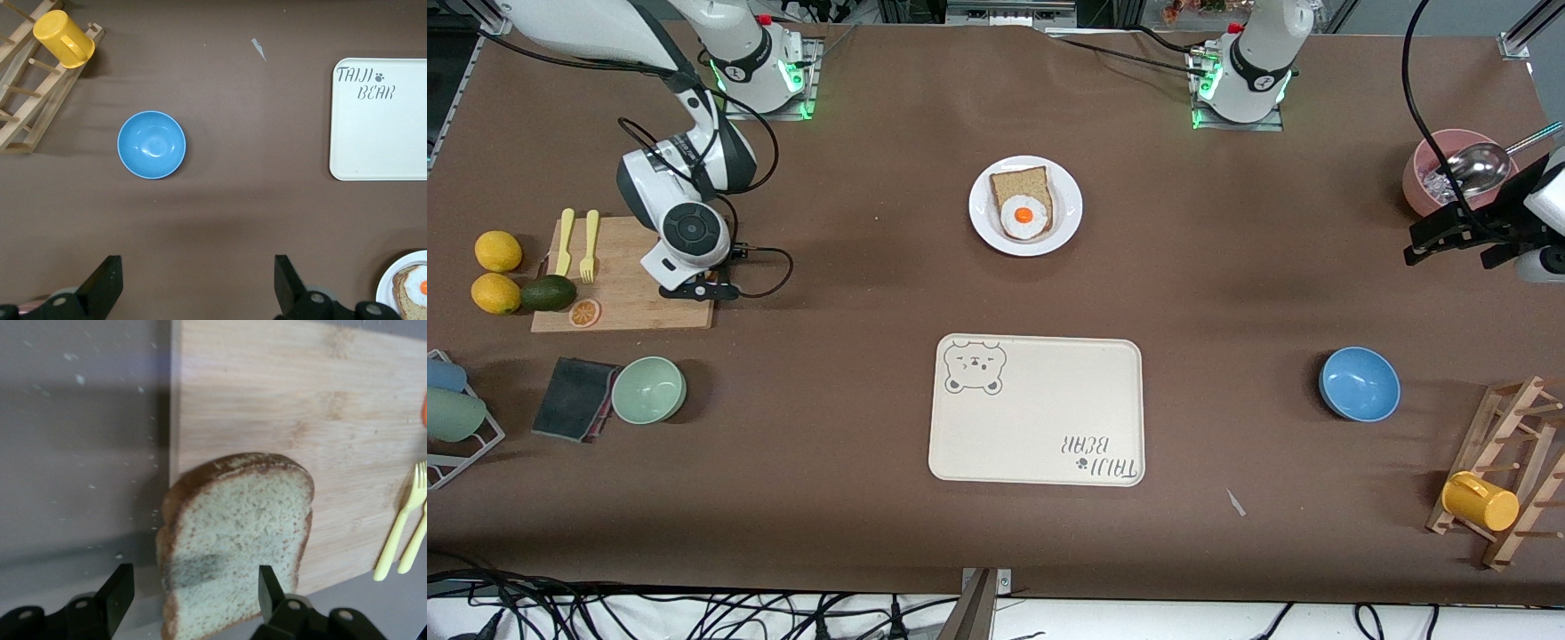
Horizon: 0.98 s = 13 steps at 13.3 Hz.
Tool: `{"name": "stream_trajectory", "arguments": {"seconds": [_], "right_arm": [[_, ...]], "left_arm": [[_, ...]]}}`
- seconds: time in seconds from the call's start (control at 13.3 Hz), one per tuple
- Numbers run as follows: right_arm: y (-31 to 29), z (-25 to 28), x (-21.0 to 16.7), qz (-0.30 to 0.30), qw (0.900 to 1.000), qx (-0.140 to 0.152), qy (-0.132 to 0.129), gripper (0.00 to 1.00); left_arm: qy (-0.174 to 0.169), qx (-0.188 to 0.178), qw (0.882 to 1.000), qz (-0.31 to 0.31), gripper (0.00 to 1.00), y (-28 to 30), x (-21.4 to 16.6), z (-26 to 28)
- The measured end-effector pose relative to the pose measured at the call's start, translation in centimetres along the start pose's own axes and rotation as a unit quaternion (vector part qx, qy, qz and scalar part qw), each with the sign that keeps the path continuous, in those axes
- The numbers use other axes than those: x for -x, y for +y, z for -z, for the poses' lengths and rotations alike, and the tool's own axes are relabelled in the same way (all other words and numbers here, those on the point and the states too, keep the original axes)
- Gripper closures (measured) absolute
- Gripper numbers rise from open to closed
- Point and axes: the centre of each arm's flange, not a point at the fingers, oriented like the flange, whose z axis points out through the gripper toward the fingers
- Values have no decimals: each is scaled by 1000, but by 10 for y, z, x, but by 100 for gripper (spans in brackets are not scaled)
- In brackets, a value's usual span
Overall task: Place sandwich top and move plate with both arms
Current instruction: 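Grasp the bread slice edge with the right gripper and lift it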
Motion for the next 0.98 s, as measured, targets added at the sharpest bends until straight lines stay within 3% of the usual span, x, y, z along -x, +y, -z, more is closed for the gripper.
{"name": "stream_trajectory", "arguments": {"seconds": [0.23, 0.53, 0.68, 0.98], "right_arm": [[3, -10, 0, -4, 1000, 0, -10, 24], [3, -10, 0, -5, 1000, 0, -10, 70], [4, -7, 0, -7, 1000, 1, -6, 83], [13, 11, 1, 24, 1000, 4, 12, 90]], "left_arm": [[0, 0, 1000, 2, 0, -2, 0, 0], [1, 0, 1000, 4, 0, -4, 0, 1], [1, 0, 1000, 4, 0, -5, 0, 1], [1, 0, 1000, 4, 0, -5, 0, 1]]}}
